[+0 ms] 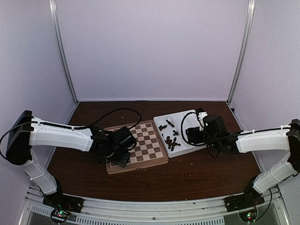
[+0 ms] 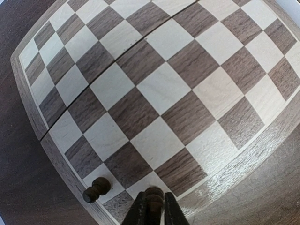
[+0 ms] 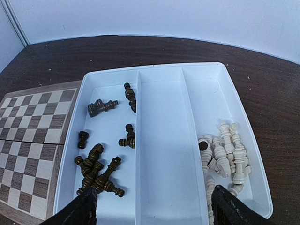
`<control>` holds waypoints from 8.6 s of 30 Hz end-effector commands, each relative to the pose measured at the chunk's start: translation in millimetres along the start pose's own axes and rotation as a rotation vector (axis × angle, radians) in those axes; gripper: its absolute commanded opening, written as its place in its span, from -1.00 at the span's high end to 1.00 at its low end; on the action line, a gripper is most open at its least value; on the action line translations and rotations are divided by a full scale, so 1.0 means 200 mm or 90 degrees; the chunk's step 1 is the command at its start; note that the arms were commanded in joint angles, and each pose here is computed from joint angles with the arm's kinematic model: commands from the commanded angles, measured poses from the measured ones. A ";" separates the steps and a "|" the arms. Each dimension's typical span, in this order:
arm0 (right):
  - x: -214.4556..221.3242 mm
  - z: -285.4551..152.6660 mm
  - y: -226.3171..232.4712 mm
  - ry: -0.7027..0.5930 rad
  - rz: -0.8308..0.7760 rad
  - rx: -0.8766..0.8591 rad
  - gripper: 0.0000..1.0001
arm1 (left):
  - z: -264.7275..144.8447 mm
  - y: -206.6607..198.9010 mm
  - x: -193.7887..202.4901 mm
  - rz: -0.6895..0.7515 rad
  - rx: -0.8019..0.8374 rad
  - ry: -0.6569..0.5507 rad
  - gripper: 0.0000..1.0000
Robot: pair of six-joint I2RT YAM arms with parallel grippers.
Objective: Set up the chess pieces on the board
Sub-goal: Place the chess piece on the chessboard, then pick up the chess piece from the storage box, then place the chess piece on the chessboard.
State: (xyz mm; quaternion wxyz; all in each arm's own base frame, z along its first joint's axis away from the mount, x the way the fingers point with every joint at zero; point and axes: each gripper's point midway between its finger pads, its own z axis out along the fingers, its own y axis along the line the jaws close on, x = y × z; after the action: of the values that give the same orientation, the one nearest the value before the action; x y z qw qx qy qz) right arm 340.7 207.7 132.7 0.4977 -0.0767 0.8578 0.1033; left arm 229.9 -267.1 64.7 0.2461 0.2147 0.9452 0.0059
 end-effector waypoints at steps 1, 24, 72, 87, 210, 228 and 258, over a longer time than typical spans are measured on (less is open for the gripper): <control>-0.03 0.01 0.01 -0.003 0.007 -0.003 -0.65 | -0.01 0.01 -0.04 -0.019 0.003 -0.021 0.65; 0.03 0.05 0.12 0.094 0.019 -0.058 -0.33 | -0.29 -0.03 -0.32 0.003 0.051 -0.118 0.27; 0.34 0.56 0.23 0.399 0.202 0.133 0.36 | -0.52 0.24 -0.27 -0.084 0.112 -0.242 -0.01; 0.27 0.53 0.23 0.401 0.146 0.121 0.93 | -0.48 0.18 -0.32 -0.064 0.125 -0.226 -0.01; 0.31 0.13 0.05 0.189 0.047 -0.147 0.97 | -0.35 -0.29 -0.55 -0.004 0.342 -0.215 -0.08; -0.13 -0.08 -0.37 0.062 0.003 0.150 1.00 | -0.38 -0.24 -0.55 0.004 0.310 -0.228 -0.09; -0.47 -0.14 0.13 -0.022 0.005 -0.204 1.00 | -0.47 -0.06 -0.82 -0.161 0.239 -0.329 -0.09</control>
State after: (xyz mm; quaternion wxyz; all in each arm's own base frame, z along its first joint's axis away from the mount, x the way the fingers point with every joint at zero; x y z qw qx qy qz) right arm 366.2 201.8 221.3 0.4956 -0.0977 0.8449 0.1759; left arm 298.9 -328.3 200.2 0.4056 0.1627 0.8709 -0.2250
